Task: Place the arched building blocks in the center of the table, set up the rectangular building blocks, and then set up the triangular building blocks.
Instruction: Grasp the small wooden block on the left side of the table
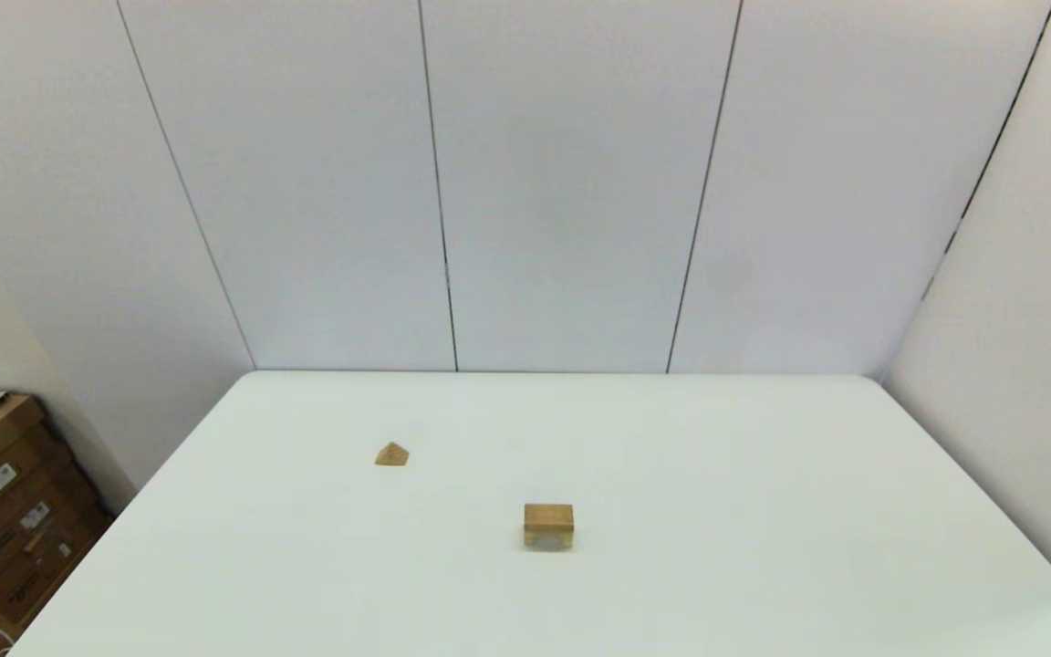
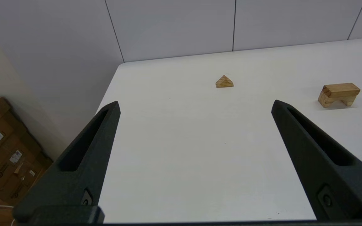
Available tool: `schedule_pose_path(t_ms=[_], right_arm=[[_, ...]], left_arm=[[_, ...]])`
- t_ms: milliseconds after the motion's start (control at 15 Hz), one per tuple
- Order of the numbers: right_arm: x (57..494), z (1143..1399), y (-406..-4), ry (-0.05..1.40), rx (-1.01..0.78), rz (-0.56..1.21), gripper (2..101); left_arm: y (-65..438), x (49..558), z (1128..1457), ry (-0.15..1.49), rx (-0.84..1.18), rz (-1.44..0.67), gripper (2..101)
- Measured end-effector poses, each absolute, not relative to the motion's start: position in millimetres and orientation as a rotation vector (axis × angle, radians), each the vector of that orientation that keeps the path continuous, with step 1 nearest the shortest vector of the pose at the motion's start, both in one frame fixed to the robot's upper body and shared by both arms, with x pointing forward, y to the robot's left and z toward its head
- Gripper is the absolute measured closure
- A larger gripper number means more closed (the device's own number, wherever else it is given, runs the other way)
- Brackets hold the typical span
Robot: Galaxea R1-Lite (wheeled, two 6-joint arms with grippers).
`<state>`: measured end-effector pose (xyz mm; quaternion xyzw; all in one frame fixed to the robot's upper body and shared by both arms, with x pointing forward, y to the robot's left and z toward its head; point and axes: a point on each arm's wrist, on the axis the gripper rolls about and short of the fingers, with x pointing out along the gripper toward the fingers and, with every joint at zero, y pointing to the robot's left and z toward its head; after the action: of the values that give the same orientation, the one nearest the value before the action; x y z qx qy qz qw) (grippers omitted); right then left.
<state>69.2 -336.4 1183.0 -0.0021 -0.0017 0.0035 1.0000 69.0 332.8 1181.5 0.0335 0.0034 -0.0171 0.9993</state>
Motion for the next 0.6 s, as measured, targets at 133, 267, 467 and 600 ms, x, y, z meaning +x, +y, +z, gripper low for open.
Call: schedule_pose_path(t_ms=[133,267,467,600], right_arm=[[69.2,1182.9,-336.4,-0.004,-0.004,0.007,4.9],[69.2,1182.9,-336.4,-0.004,-0.004,0.007,4.9],[69.2,1182.9,-336.4,-0.004,-0.004,0.007,4.9],[69.2,1182.9,-336.4,-0.004,-0.004,0.007,4.8]], left_arm=[[332.8,69.0,1181.5,0.007,0.066,-0.035,5.4],[332.8,69.0,1181.5,0.007,0.067,-0.035,5.4],[332.8,69.0,1181.5,0.007,0.068,-0.035,5.4],[332.8,69.0,1181.5,0.007,0.069,-0.035,5.4]])
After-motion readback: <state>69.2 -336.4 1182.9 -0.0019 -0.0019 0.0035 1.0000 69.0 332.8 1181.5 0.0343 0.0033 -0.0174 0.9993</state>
